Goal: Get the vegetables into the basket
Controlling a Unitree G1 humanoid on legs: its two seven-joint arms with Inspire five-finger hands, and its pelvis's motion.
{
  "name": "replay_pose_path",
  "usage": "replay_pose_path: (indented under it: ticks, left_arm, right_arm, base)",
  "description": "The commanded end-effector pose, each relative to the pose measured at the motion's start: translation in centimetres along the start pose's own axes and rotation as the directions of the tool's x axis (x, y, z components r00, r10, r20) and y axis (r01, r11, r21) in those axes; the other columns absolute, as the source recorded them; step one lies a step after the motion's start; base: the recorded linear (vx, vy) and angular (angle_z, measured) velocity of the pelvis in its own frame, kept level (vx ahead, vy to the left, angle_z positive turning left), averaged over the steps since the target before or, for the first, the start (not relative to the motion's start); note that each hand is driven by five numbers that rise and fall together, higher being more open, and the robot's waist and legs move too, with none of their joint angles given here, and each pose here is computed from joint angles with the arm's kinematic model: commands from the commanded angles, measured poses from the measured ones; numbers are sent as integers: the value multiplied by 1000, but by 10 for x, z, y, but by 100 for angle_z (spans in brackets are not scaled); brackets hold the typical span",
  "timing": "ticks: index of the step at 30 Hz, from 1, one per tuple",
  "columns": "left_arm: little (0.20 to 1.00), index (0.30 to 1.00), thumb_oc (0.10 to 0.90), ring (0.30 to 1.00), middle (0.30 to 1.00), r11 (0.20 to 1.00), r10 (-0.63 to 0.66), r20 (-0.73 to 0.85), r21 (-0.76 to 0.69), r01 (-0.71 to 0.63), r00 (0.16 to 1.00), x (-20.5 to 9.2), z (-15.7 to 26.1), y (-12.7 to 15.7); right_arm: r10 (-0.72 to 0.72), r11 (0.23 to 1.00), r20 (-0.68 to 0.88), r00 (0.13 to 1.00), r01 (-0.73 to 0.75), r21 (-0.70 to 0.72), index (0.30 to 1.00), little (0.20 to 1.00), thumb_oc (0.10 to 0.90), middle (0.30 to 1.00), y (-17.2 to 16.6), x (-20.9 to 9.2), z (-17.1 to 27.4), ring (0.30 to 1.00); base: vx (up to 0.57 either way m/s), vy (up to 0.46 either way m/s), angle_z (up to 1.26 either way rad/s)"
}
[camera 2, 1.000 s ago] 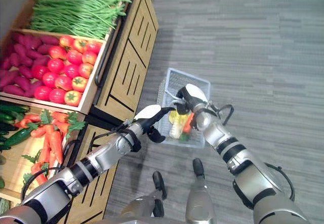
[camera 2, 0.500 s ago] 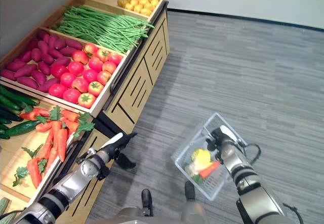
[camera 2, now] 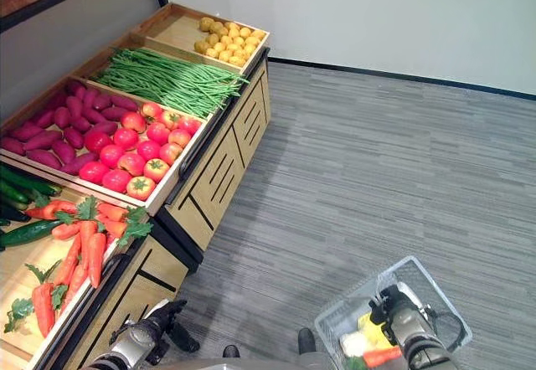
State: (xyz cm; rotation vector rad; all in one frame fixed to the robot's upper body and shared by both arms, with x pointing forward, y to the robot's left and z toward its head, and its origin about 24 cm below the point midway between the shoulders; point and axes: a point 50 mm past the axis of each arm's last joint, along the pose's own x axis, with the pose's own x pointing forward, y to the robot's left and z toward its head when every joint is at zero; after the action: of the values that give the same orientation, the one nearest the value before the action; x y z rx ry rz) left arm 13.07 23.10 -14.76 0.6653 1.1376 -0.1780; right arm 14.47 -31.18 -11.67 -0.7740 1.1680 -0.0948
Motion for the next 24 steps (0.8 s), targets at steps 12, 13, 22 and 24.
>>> replay_pose_path:
  ticks: [12, 13, 22, 24]
  left_arm:
    - [1000, 1000, 900, 1000, 1000, 995, 100, -160, 14, -99, 982, 0, -33, 17]
    - [1000, 1000, 900, 1000, 1000, 996, 91, -180, 3, -92, 979, -1, -38, 13]
    - [1000, 1000, 900, 1000, 1000, 995, 80, -194, -45, -91, 978, -3, -45, 7]
    - [1000, 1000, 900, 1000, 1000, 995, 75, -200, -56, -87, 977, -3, -46, 5]
  right_arm:
    - [54, 995, -147, 988, -41, 90, 300, 300, 400, 300, 33, -6, -40, 300]
    - [72, 994, -162, 984, -57, 94, 300, 300, 400, 300, 40, -8, -45, 300]
    - [123, 986, -173, 977, -101, 132, 300, 300, 400, 300, 59, -13, -51, 300]
    - [132, 986, -169, 977, -111, 127, 300, 300, 400, 300, 61, -13, -50, 300]
  base:
    - [24, 0, 2]
    - [33, 5, 8]
    - [13, 5, 3]
    - [0, 0, 0]
